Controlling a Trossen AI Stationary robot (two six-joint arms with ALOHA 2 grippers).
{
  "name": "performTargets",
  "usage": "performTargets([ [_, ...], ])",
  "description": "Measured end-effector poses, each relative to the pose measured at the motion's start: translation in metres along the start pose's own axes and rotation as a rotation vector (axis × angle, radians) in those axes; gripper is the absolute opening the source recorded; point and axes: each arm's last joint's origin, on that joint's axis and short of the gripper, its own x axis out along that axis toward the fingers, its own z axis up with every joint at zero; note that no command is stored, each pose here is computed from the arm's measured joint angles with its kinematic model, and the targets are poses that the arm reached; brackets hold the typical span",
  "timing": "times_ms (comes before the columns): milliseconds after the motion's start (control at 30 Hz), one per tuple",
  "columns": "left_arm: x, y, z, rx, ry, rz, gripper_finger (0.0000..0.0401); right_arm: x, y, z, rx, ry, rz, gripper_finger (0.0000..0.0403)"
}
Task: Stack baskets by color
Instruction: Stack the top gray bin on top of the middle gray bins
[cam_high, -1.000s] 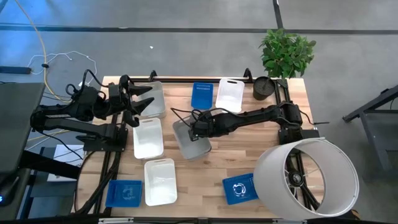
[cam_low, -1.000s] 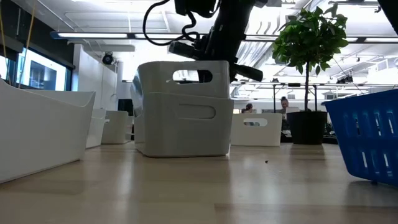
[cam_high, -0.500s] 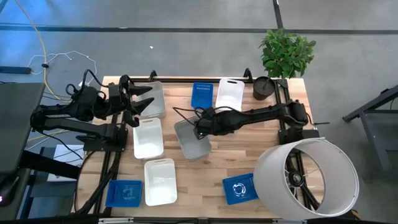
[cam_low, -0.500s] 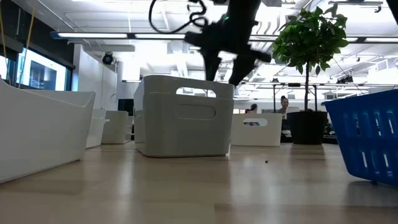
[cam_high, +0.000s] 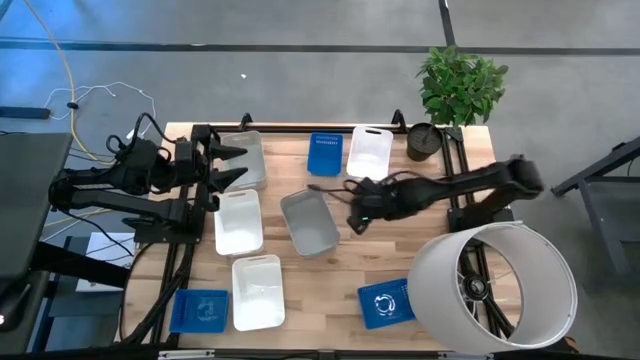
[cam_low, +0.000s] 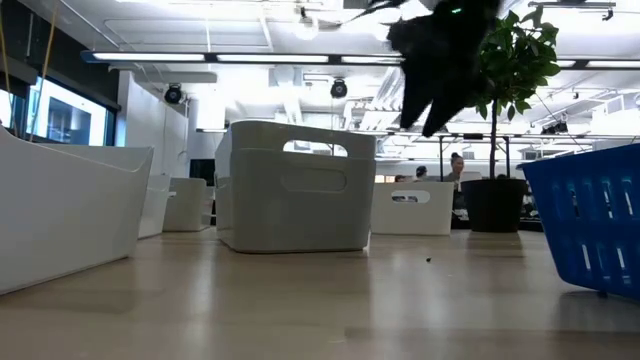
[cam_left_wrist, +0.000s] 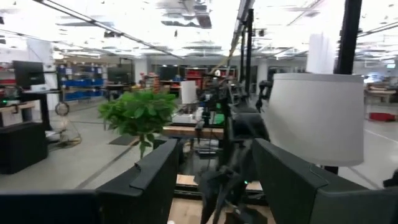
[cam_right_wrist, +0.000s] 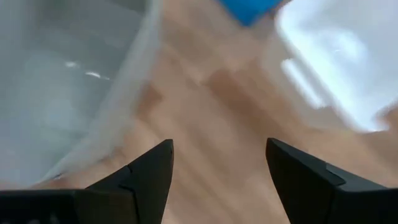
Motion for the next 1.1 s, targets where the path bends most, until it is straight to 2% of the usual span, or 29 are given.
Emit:
performTargets([
  [100, 0.000, 0.000, 0.000, 0.000, 0.000, 0.000, 0.0197, -0.011, -0.016, -0.008, 0.069, -0.143, 0.205, 0.0243],
  [233, 0.000, 0.000, 0.000, -0.001, 0.000, 0.000, 0.0197, -0.029, -0.033, -0.011, 0.103, -0.414, 0.437, 0.0243],
  [333, 0.000, 0.000, 0.000, -0.030, 0.001, -0.001, 0.0197, -0.039, -0.043, -0.015, 0.038, -0.618, 0.515, 0.0243],
  [467, 0.000, 0.000, -0.004, -0.046, 0.042, 0.001, 0.0197, -0.045, -0.051, -0.019, -0.079, -0.788, 0.526, 0.0243],
  [600, 0.000, 0.000, -0.008, -0.041, 0.080, 0.002, 0.0197, -0.046, -0.052, -0.020, -0.131, -0.807, 0.520, 0.0243],
  [867, -0.001, 0.000, -0.012, -0.034, 0.128, 0.004, 0.0197, -0.050, -0.050, -0.017, -0.115, -0.859, 0.544, 0.0243],
  [1100, -0.001, 0.000, -0.017, -0.028, 0.172, 0.007, 0.0197, -0.057, -0.048, -0.014, -0.199, -0.938, 0.578, 0.0243],
])
